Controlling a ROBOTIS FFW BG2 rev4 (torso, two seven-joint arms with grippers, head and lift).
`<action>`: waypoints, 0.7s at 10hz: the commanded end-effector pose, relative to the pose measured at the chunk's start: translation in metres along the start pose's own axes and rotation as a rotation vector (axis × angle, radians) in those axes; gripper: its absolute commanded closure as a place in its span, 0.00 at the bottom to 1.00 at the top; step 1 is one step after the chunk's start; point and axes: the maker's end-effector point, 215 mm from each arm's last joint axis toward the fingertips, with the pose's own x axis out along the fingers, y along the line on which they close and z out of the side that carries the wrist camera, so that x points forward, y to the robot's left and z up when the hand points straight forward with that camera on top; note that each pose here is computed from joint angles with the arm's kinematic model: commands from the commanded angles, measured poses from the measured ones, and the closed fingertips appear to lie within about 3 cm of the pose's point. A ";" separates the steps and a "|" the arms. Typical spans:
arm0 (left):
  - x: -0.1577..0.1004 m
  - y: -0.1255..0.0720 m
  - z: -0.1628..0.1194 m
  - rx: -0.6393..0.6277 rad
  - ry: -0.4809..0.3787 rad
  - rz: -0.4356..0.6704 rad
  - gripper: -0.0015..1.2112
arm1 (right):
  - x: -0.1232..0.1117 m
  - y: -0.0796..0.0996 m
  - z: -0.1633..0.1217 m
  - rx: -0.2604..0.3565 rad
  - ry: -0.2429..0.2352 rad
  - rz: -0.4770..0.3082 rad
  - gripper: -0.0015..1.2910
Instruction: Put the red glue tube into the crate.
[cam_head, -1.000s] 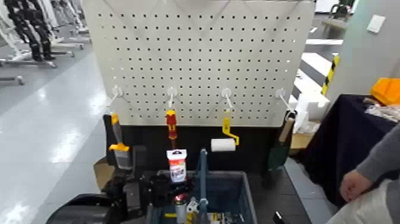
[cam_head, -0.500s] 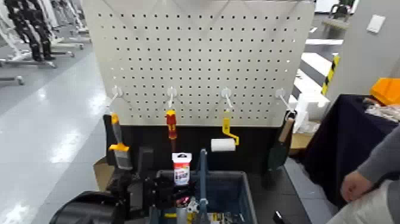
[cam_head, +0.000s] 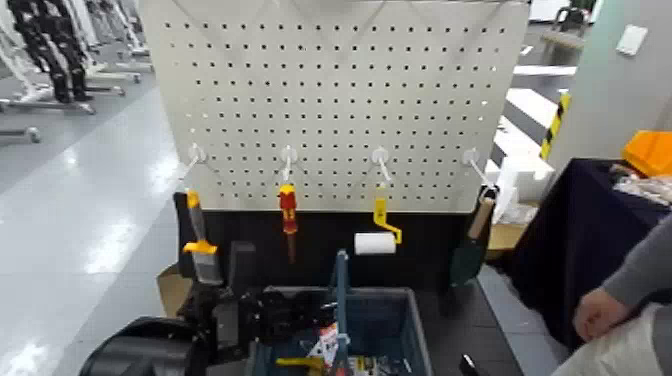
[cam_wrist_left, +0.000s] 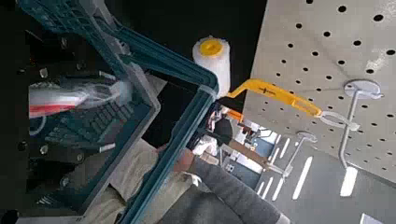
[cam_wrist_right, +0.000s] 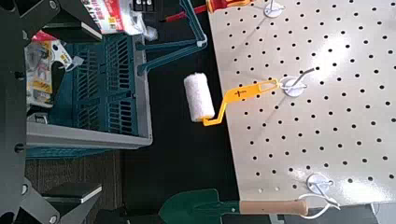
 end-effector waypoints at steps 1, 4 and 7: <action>-0.001 -0.002 0.012 0.023 -0.014 -0.001 0.00 | 0.000 -0.001 0.000 -0.001 0.000 -0.001 0.13; -0.014 -0.008 0.037 0.078 -0.042 0.033 0.00 | -0.001 -0.002 -0.001 0.002 0.002 -0.003 0.13; -0.046 -0.015 0.055 0.128 -0.058 0.121 0.00 | -0.001 0.000 -0.001 0.002 0.002 0.000 0.13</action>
